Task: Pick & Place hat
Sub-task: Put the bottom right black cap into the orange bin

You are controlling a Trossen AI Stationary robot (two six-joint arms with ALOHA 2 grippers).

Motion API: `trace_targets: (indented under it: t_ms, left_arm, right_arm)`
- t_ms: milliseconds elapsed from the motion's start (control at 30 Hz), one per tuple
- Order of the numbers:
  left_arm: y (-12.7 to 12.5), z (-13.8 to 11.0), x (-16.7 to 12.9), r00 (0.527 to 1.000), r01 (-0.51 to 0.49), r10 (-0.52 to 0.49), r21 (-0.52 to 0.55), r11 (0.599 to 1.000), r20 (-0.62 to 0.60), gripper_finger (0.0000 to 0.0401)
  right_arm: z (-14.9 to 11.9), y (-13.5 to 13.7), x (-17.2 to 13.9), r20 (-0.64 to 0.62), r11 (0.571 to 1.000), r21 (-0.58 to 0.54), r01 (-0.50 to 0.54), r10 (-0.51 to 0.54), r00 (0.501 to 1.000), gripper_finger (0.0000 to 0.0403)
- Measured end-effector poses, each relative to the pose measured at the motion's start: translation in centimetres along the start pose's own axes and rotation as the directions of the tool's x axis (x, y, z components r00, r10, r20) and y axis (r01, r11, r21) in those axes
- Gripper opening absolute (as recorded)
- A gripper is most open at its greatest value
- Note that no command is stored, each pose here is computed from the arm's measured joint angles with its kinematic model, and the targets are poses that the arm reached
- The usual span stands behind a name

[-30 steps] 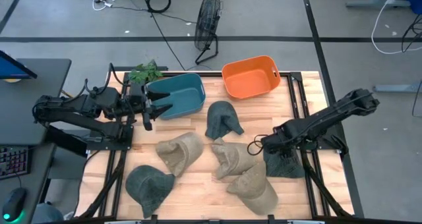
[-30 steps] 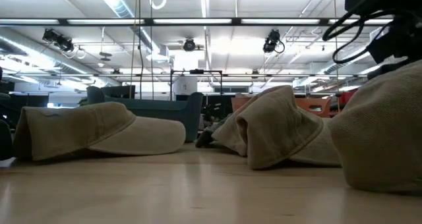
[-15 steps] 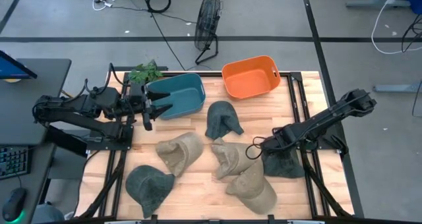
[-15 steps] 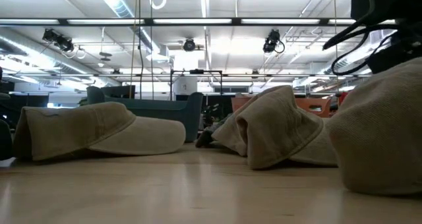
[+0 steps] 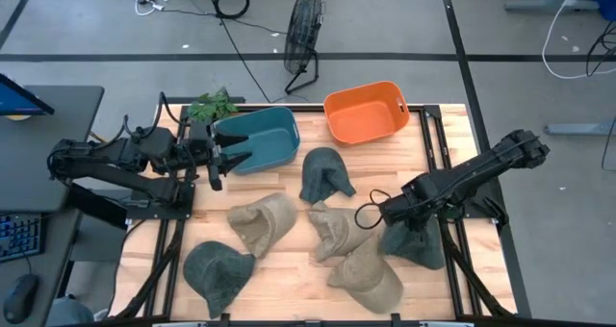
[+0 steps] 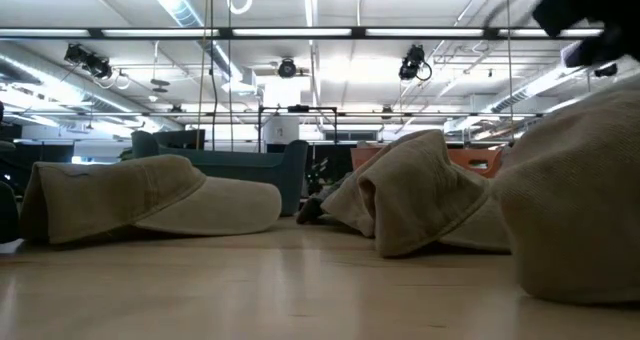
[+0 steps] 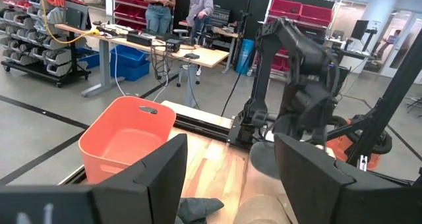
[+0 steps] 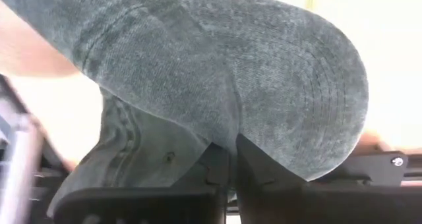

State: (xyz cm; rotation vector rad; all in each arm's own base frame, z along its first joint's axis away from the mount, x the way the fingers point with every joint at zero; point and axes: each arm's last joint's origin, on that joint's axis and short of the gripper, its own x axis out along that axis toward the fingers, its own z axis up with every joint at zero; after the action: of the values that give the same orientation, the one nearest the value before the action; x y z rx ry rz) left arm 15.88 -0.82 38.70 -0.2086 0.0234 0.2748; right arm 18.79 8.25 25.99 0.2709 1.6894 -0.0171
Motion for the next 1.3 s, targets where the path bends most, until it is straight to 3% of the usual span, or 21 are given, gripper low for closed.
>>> trace_targets:
  t_ms: [233, 400, 600, 933, 1067, 1233, 1300]
  left_arm:
    - [0.0, 0.0, 0.0, 1.000, 0.000, 0.000, 0.000, 1.000, 0.000, 0.0232]
    - [0.0, 0.0, 0.0, 1.000, 0.000, 0.000, 0.000, 1.000, 0.000, 0.0232]
    - [0.0, 0.0, 0.0, 1.000, 0.000, 0.000, 0.000, 1.000, 0.000, 0.0232]
    - [0.0, 0.0, 0.0, 1.000, 0.001, -0.001, -0.001, 1.000, 0.000, 0.0232]
    - [0.0, 0.0, 0.0, 1.000, 0.001, -0.001, -0.003, 1.000, 0.000, 0.0232]
    - [0.0, 0.0, 0.0, 1.000, 0.001, -0.001, -0.027, 1.000, 0.001, 0.0232]
    - [0.0, 0.0, 0.0, 1.000, 0.001, -0.001, -0.027, 1.000, 0.000, 0.0232]
  right_arm:
    - [0.6, 1.0, -4.8, 0.195, 0.996, 0.092, -0.022, 0.003, 0.981, 0.0007]
    - [1.5, 0.0, -7.9, 0.382, 0.961, 0.278, 0.005, -0.115, 0.917, 0.0006]
    - [2.7, -3.1, -11.4, 0.534, 0.841, 0.539, 0.044, -0.382, 0.754, 0.0006]
    - [5.2, -11.6, -13.7, 0.469, 0.616, 0.775, 0.142, -0.712, 0.523, 0.0006]
    - [6.6, -15.4, -13.5, 0.430, 0.547, 0.826, 0.134, -0.767, 0.477, 0.0006]
    - [8.4, -19.4, -11.1, 0.354, 0.452, 0.886, 0.105, -0.805, 0.477, 0.0006]
    - [9.3, -20.6, -9.7, 0.344, 0.443, 0.891, 0.105, -0.806, 0.481, 0.0006]
